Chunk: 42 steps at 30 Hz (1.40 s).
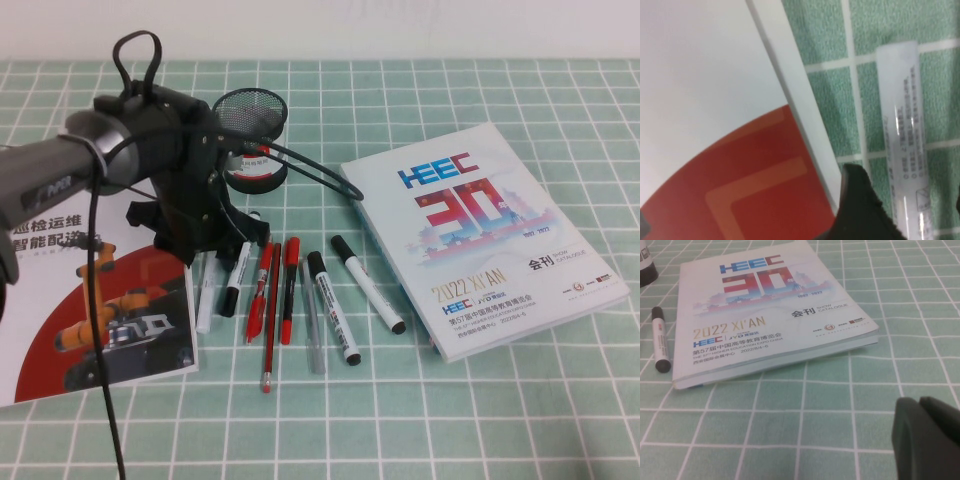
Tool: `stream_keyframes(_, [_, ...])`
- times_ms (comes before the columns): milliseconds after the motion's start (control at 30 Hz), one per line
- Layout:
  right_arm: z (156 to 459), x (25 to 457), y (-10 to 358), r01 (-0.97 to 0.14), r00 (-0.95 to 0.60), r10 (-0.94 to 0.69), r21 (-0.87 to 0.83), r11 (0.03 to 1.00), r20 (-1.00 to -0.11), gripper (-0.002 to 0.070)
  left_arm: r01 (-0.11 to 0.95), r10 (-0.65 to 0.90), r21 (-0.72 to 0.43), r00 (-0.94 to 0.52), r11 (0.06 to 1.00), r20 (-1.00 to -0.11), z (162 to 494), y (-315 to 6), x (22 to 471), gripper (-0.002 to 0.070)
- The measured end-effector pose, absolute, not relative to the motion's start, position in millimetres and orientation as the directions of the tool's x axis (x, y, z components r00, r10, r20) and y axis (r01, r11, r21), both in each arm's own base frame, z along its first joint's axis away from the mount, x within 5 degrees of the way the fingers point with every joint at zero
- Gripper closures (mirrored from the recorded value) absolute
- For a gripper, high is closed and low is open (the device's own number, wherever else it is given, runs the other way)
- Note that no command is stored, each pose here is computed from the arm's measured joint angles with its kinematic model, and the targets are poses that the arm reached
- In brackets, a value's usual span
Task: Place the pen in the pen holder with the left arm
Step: Pick up the pen on the table
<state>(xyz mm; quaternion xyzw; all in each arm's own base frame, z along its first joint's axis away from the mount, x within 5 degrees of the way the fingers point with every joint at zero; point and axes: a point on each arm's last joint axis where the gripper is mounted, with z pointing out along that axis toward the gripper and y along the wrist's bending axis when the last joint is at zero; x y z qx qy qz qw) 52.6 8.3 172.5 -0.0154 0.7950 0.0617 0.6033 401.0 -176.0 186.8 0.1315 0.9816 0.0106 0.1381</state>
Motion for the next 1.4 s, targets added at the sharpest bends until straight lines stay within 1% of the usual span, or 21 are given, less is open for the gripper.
stream_keyframes(100, [172.5, 52.6, 8.3, -0.099, -0.272, 0.05, 0.08, 0.992, -0.961, 0.0696, 0.256, 0.262, 0.059, -0.93, 0.965, -0.259, 181.4, -176.6, 402.2, 0.0312])
stream_keyframes(400, [172.5, 52.6, 8.3, -0.099, -0.272, 0.05, 0.08, 0.992, -0.961, 0.0696, 0.272, 0.279, 0.064, -0.924, 0.96, -0.263, 180.6, -177.2, 403.8, 0.0319])
stream_keyframes(500, [172.5, 52.6, 8.3, -0.099, -0.272, 0.05, 0.08, 0.992, -0.961, 0.0696, 0.276, 0.284, 0.068, -0.923, 0.959, -0.261, 179.7, -177.1, 404.0, 0.0351])
stream_keyframes(567, [172.5, 52.6, 8.3, -0.099, -0.272, 0.05, 0.08, 0.992, -0.961, 0.0696, 0.291, 0.301, 0.079, -0.918, 0.953, -0.259, 179.2, -176.7, 404.6, 0.0401])
stream_keyframes(600, [172.5, 52.6, 8.3, -0.099, -0.272, 0.05, 0.08, 0.992, -0.961, 0.0696, 0.298, 0.309, 0.084, -0.915, 0.951, -0.259, 179.2, -176.4, 404.7, 0.0415])
stream_keyframes(633, [172.5, 52.6, 8.3, -0.099, -0.272, 0.05, 0.08, 0.992, -0.961, 0.0696, 0.314, 0.326, 0.09, -0.91, 0.945, -0.257, 178.7, -177.1, 404.5, 0.0447])
stream_keyframes(733, [172.5, 52.6, 8.3, -0.099, -0.272, 0.05, 0.08, 0.992, -0.961, 0.0696, 0.334, 0.346, 0.092, -0.903, 0.938, -0.254, 177.0, -181.9, 403.7, 0.0485])
stream_keyframes(967, [172.5, 52.6, 8.3, -0.099, -0.272, 0.05, 0.08, 0.992, -0.961, 0.0696, 0.346, 0.363, 0.111, -0.904, 0.932, -0.225, 174.8, -183.8, 402.8, 0.0501])
stream_keyframes(1033, [172.5, 52.6, 8.3, -0.099, -0.272, 0.05, 0.08, 0.992, -0.961, 0.0696, 0.346, 0.363, 0.111, -0.905, 0.932, -0.224, 175.0, -183.8, 402.8, 0.0524])
stream_keyframes(1100, [172.5, 52.6, 8.3, -0.099, -0.272, 0.05, 0.08, 0.992, -0.961, 0.0696, 0.345, 0.361, 0.108, -0.905, 0.932, -0.224, 175.0, -184.1, 402.7, 0.0568])
stream_keyframes(1233, [172.5, 52.6, 8.3, -0.099, -0.272, 0.05, 0.08, 0.992, -0.961, 0.0696, 0.353, 0.369, 0.108, -0.9, 0.929, -0.233, 177.8, -184.9, 402.2, 0.0568])
stream_keyframes(1300, [172.5, 52.6, 8.3, -0.099, -0.272, 0.05, 0.08, 0.992, -0.961, 0.0696, 0.357, 0.373, 0.109, -0.901, 0.928, -0.223, 181.2, -183.6, 399.4, 0.0568])
stream_keyframes(1400, [172.5, 52.6, 8.3, -0.099, -0.272, 0.05, 0.08, 0.992, -0.961, 0.0696, 0.356, 0.371, 0.104, -0.901, 0.929, -0.223, 193.8, -181.2, 393.5, 0.0569])
